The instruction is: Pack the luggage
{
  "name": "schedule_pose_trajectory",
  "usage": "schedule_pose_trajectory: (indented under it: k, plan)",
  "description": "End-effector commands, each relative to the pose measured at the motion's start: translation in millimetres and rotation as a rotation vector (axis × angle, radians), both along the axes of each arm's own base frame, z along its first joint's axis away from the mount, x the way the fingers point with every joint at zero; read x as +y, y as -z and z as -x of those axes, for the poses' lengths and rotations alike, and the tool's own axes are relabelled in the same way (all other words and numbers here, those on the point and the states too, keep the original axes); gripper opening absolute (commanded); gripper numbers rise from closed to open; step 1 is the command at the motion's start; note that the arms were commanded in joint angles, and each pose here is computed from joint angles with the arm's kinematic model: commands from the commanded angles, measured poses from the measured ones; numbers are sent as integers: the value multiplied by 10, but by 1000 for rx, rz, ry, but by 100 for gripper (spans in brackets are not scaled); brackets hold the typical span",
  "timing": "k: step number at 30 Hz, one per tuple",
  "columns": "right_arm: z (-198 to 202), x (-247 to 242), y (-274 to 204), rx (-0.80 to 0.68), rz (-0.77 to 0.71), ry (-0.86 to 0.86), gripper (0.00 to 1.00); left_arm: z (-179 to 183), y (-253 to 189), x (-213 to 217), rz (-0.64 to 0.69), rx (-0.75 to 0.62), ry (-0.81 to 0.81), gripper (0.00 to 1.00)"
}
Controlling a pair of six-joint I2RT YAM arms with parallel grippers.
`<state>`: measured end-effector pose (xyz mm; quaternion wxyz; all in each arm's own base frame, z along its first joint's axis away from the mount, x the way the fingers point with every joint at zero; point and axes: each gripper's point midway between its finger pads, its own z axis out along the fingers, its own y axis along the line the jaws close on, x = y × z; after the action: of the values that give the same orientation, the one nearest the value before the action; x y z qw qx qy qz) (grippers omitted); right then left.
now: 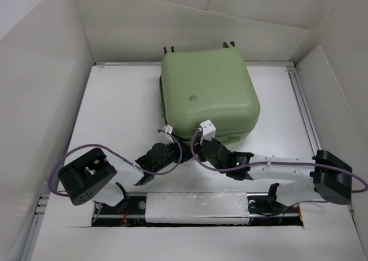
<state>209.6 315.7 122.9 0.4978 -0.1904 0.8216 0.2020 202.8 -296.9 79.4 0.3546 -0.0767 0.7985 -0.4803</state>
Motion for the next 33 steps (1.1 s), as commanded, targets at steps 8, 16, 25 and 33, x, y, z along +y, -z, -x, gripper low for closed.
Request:
schedule_pose_trajectory:
  k: [8,16,25,33]
  plan:
    - [608,272,-366,55,-150,-244,0,431,-981,-779,305,-119,272,0]
    - [678,-56,-270,89,-116,-204,0,509,-973,-460,259,-150,229,2]
    - [593,-696,-277,109,-119,17,42,489,-793,30,82,-153,108,31]
    - [453,-934,-110,147,-149,131,2,392,-815,-208,-122,-187,70,37]
